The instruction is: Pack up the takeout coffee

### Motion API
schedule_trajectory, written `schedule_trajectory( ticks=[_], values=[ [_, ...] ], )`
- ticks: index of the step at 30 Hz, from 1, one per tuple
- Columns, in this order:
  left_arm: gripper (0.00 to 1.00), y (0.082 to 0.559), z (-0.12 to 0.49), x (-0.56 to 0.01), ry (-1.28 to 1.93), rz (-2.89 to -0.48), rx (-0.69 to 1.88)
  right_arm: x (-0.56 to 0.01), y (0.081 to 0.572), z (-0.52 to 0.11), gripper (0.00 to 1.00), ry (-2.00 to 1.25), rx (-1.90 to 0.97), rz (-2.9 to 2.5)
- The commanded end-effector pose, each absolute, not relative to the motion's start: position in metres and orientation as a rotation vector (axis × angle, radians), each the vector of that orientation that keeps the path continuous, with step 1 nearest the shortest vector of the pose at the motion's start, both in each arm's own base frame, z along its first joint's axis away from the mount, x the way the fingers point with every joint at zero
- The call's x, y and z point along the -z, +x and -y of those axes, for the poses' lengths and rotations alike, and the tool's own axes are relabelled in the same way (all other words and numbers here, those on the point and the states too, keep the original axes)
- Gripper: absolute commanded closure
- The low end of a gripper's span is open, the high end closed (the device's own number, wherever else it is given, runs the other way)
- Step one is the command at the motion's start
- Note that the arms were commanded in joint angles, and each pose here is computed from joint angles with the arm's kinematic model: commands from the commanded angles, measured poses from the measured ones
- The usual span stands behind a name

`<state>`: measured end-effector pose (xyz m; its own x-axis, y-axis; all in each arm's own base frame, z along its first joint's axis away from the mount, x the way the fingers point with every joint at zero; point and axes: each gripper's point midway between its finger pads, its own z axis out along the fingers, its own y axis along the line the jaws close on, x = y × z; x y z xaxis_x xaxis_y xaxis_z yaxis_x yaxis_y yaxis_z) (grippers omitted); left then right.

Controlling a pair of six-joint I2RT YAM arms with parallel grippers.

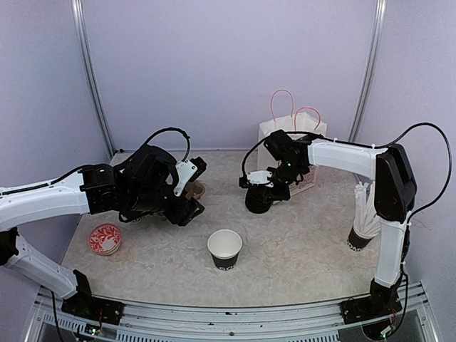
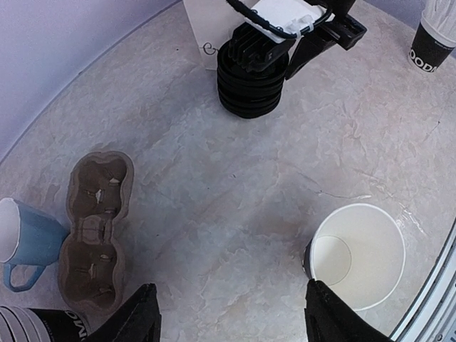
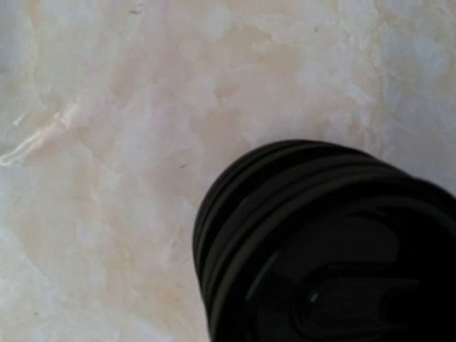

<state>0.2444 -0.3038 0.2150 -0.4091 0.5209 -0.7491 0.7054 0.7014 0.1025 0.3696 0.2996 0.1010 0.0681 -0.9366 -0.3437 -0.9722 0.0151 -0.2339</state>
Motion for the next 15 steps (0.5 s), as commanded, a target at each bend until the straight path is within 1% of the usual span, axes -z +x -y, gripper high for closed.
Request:
schedule_trajectory(
  ticks=[1, 3, 5, 8, 10, 15],
  values=[
    [0.32, 0.247, 0.301, -0.226, 0.89, -2.078, 0.31, -0.106, 0.367, -0.306, 0.81, -1.951, -0.148, -1.901],
    [0.32, 0.247, 0.302, -0.227, 0.89, -2.075, 0.309, -0.107, 0.366, -0.307, 0.83, -1.95, -0.157, -1.9],
    [0.32, 0.247, 0.301, -0.227, 0.891, -2.073, 0.308, -0.106, 0.365, -0.307, 0.83, -1.949, -0.162, -1.903],
    [0.32, 0.246, 0.301, -0.226, 0.895, -2.078, 0.307, -0.101, 0.364, -0.307, 0.77, -1.954, -0.165, -1.913],
    [0.32, 0.246, 0.301, -0.225, 0.895, -2.08, 0.306, -0.097, 0.364, -0.306, 0.76, -1.957, -0.163, -1.92],
    [0.32, 0.246, 0.3, -0.225, 0.888, -2.083, 0.301, -0.093, 0.365, -0.307, 0.8, -1.96, -0.168, -1.932]
  ],
)
